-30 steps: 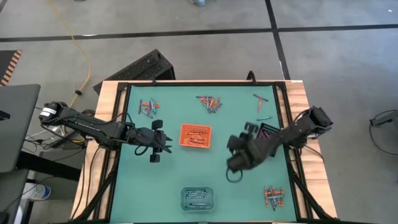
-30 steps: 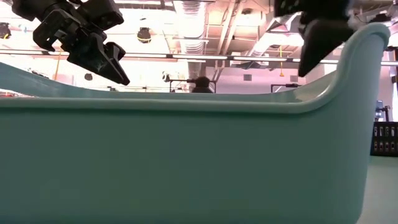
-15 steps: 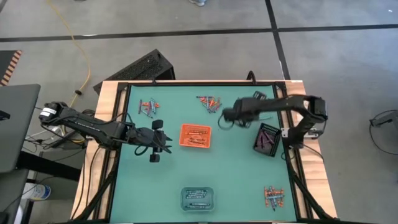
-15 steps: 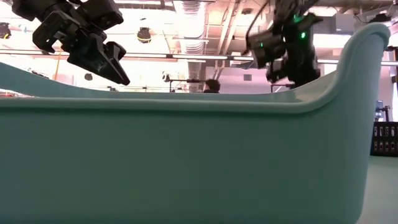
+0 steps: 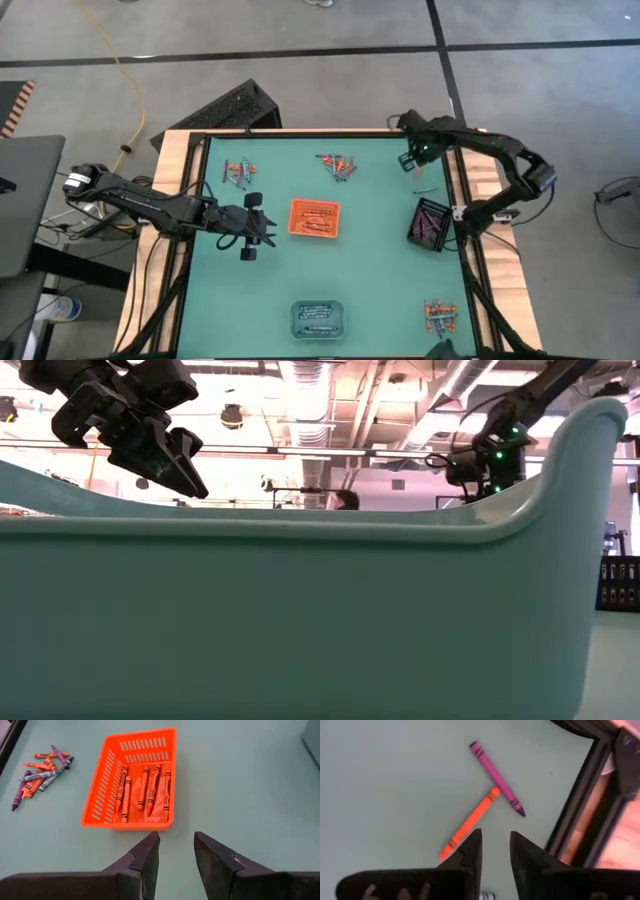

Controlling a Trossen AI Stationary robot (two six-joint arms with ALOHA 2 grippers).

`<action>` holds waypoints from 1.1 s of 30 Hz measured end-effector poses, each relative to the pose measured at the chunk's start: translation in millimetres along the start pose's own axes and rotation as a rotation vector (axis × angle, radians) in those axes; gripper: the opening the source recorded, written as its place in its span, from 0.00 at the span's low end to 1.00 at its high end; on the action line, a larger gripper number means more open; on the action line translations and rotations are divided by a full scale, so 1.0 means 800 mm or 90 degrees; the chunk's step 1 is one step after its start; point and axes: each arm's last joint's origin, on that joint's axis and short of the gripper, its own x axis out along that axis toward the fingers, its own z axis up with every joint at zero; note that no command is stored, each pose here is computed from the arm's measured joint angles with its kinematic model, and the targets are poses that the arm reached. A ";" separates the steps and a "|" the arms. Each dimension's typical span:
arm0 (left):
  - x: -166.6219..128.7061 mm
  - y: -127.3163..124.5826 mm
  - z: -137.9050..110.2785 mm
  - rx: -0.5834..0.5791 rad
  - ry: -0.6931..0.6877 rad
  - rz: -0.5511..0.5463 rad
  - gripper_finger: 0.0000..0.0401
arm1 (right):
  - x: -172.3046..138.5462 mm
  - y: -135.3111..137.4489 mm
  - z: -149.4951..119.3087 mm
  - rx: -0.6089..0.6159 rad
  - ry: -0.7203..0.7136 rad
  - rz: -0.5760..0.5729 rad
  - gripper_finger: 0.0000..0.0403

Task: Sort crayons
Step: Put the orange crayon into the orange bin

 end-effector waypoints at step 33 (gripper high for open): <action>0.000 0.000 0.000 -0.009 0.002 0.001 0.28 | 0.048 -0.008 0.004 0.146 -0.023 0.074 0.32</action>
